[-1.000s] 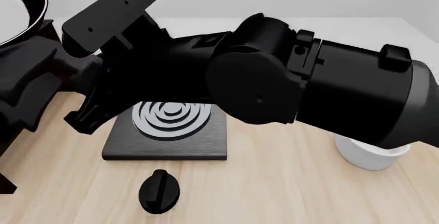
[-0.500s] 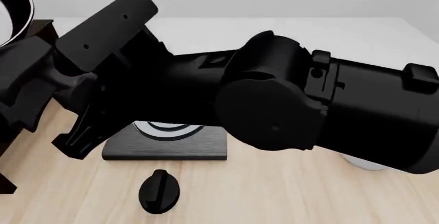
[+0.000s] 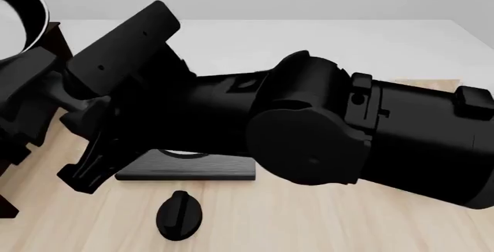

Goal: Put the frying pan on the cabinet shelf.

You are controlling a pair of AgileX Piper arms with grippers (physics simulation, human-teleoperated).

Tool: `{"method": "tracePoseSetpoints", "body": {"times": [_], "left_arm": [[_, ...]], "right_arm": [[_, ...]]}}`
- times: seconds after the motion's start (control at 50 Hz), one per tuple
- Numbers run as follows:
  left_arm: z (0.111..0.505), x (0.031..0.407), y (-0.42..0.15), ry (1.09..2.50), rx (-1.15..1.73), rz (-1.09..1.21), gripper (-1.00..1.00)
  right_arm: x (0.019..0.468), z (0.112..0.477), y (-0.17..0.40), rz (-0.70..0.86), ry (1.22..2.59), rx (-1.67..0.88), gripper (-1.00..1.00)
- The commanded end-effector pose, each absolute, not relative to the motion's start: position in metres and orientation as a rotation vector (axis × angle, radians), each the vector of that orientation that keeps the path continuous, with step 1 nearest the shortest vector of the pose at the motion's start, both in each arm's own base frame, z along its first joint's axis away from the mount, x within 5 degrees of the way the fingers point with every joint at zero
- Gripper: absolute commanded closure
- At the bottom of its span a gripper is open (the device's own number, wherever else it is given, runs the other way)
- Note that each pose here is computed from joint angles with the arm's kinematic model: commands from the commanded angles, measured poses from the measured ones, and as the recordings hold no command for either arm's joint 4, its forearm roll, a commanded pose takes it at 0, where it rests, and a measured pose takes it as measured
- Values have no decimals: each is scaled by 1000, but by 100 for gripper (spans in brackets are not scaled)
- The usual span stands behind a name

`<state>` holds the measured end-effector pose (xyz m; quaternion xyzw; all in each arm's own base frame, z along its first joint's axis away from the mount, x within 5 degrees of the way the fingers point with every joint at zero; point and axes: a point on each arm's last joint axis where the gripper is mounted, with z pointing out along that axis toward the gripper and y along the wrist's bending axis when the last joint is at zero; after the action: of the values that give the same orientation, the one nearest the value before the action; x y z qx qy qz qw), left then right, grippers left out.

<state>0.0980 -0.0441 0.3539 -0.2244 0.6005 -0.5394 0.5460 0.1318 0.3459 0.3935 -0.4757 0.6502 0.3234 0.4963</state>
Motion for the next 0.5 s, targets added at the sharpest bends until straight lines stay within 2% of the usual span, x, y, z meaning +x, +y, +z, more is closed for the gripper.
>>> {"method": "tracePoseSetpoints", "body": {"times": [0.02, 0.04, 0.06, 0.2, 0.24, 0.3, 0.34, 0.4, 0.5], "left_arm": [[351, 100, -43, 1446, -457, -1163, 100], [361, 96, -44, 1451, -393, -1145, 100], [369, 93, -43, 1447, -362, -1117, 100], [366, 94, -40, 1429, -420, -1131, 100], [366, 94, -39, 1425, -425, -1125, 100], [367, 94, -39, 1423, -425, -1126, 100], [366, 94, -39, 1423, -425, -1125, 100], [365, 95, -39, 1426, -426, -1125, 100], [365, 94, -39, 1423, -427, -1126, 100]], "right_arm": [[121, 418, 330, 781, 1444, -1149, 100], [123, 420, 326, 778, 1445, -1135, 100], [125, 422, 322, 780, 1449, -1119, -100], [132, 438, 283, 774, 1429, -1009, -100], [141, 436, 264, 746, 1470, -953, -100], [129, 450, 229, 807, 1420, -843, -100], [133, 447, 223, 780, 1453, -838, -100], [127, 456, 194, 770, 1434, -778, -100], [121, 455, 140, 744, 1464, -598, -100]]}}
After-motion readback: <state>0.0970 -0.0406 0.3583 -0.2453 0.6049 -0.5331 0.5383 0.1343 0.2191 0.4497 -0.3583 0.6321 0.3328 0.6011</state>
